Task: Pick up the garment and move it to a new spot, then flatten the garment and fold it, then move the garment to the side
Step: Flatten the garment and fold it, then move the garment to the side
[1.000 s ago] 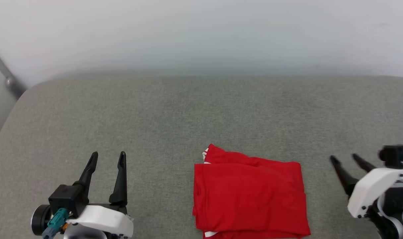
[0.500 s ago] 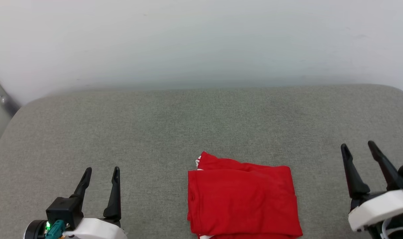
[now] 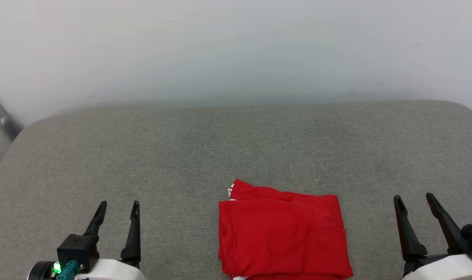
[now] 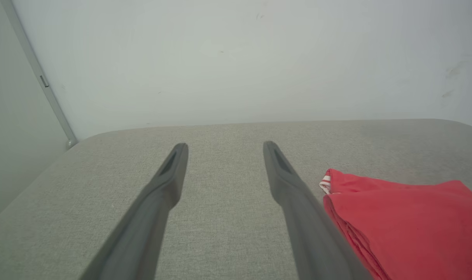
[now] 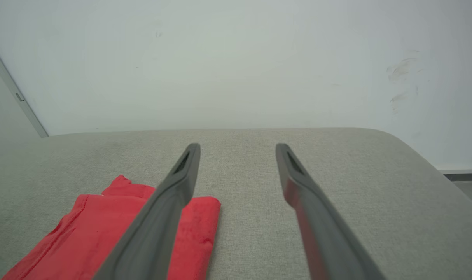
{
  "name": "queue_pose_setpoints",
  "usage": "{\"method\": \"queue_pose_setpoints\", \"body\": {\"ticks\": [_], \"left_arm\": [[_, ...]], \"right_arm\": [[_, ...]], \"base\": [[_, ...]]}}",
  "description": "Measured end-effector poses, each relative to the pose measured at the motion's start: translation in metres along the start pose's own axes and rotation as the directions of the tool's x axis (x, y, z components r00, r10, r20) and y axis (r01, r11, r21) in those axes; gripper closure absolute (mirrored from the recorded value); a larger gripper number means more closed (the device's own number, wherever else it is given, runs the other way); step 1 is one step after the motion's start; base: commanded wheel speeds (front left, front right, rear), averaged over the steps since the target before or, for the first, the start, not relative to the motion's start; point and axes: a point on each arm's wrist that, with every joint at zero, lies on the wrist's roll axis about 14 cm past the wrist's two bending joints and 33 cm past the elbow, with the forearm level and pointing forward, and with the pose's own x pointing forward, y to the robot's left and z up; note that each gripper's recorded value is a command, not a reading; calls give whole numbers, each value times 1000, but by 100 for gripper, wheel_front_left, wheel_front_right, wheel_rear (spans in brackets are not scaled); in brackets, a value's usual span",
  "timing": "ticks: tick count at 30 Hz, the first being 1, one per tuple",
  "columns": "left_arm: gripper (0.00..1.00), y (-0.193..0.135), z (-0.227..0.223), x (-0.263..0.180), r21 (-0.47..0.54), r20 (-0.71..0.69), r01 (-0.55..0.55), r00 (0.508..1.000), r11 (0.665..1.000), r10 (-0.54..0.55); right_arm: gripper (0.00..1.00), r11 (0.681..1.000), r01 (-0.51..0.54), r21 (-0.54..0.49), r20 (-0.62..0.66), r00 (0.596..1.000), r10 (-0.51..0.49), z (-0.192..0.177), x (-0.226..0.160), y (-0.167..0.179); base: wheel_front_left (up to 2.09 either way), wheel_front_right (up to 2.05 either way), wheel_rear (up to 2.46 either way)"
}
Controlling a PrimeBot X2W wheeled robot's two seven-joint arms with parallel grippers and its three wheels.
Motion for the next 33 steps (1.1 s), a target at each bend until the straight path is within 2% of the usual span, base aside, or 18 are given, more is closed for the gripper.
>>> {"method": "queue_pose_setpoints", "body": {"ticks": [14,17,20,23,26,30,33], "left_arm": [[0,-1,-3,4,-11,-16,-1,1000,1000,1],[0,1,-2,5,-21,-6,-16,1000,1000,16],[0,3,-1,6,-32,3,-27,1000,999,27],[0,6,1,7,-48,12,-42,999,998,43],[0,9,2,7,-58,20,-59,998,997,60],[0,12,6,11,-70,42,-72,996,995,75],[0,16,6,13,-75,48,-83,995,994,87]], "right_arm": [[0,1000,27,12,-15,1000,-27,1,1,-6],[0,994,92,55,-69,994,-88,-8,-2,-27],[0,972,202,121,-155,971,-182,-23,-9,-63],[0,938,297,182,-275,931,-241,-43,-17,-95],[0,908,351,229,-411,880,-237,-66,-21,-111],[0,855,410,317,-633,763,-131,-111,-33,-107],[0,818,449,361,-770,639,-11,-143,-42,-89]], "base": [[0,0,0],[0,0,0],[0,0,0],[0,0,0],[0,0,0],[0,0,0],[0,0,0]]}}
